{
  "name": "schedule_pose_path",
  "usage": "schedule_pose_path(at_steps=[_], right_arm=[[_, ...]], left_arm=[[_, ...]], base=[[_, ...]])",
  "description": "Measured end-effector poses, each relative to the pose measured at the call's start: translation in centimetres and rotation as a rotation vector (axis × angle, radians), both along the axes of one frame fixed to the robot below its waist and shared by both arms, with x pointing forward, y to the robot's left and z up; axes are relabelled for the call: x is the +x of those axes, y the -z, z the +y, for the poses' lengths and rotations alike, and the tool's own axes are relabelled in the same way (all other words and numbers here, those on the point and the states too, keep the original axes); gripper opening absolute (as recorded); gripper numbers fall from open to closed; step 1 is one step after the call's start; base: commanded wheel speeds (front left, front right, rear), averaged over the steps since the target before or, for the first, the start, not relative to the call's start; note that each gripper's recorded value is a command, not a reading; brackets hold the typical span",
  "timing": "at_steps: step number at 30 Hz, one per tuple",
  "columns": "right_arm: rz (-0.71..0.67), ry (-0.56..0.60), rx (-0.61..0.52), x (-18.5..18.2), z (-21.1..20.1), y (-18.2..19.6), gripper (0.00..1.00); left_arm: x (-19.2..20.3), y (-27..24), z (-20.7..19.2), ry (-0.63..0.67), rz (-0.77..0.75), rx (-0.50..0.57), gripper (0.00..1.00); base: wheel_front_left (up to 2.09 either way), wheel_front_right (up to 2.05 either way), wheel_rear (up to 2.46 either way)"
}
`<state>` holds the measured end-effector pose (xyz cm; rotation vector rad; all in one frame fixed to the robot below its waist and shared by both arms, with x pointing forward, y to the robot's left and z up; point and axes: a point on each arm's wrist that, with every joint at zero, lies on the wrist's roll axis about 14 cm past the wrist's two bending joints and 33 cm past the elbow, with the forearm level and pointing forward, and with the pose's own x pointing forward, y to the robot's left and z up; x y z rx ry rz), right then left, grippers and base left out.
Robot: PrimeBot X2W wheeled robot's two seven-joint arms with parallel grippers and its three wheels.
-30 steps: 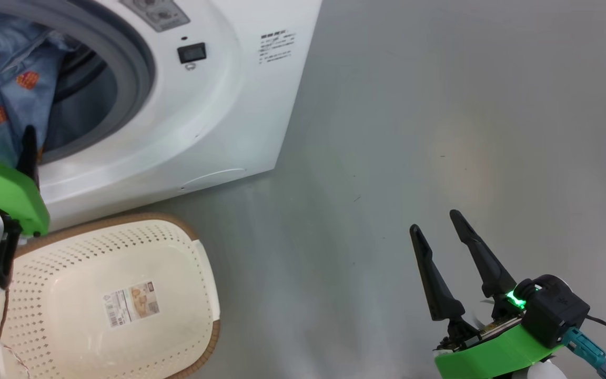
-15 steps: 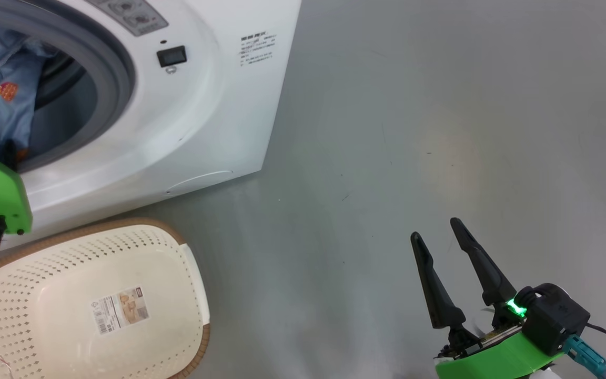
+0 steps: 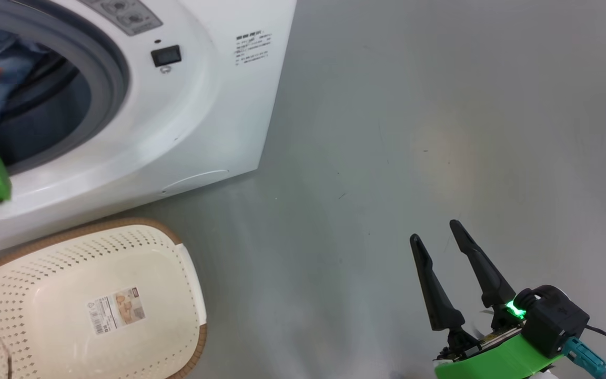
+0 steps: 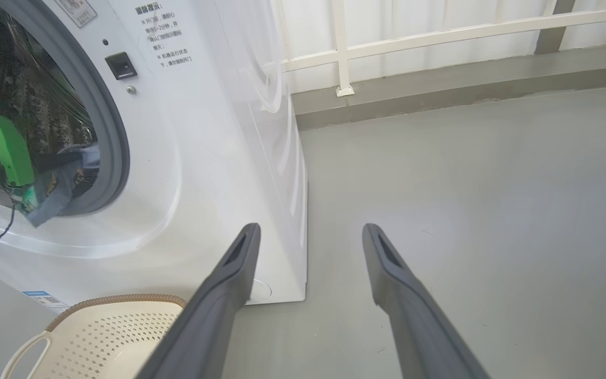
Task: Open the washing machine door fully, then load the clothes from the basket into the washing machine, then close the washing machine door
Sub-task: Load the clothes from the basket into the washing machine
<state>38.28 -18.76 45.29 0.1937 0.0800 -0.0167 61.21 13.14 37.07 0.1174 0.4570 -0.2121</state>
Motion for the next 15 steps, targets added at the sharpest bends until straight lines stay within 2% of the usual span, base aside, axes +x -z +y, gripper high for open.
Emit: schedule_pose_path(at_steps=[3,9,15], right_arm=[[0.001,0.0,0.0,-0.1,0.1,0.0,1.0],[0.007,0.004,-0.002,-0.5,0.1,-0.1,1.0],[0.033,0.027,0.005,-1.6,-0.1,0.3,1.0]], left_arm=[[1.3,-1.5,-0.1,-0.014,-0.077,-0.027,0.0],[2.0,-0.1,-0.3,-0.03,-0.069,-0.03,0.0],[5.7,-2.9,-1.9,-0.028,-0.189,-0.09,0.0]], base=[[0.0,0.0,0.0],[0.0,0.0,0.0],[0.0,0.0,0.0]])
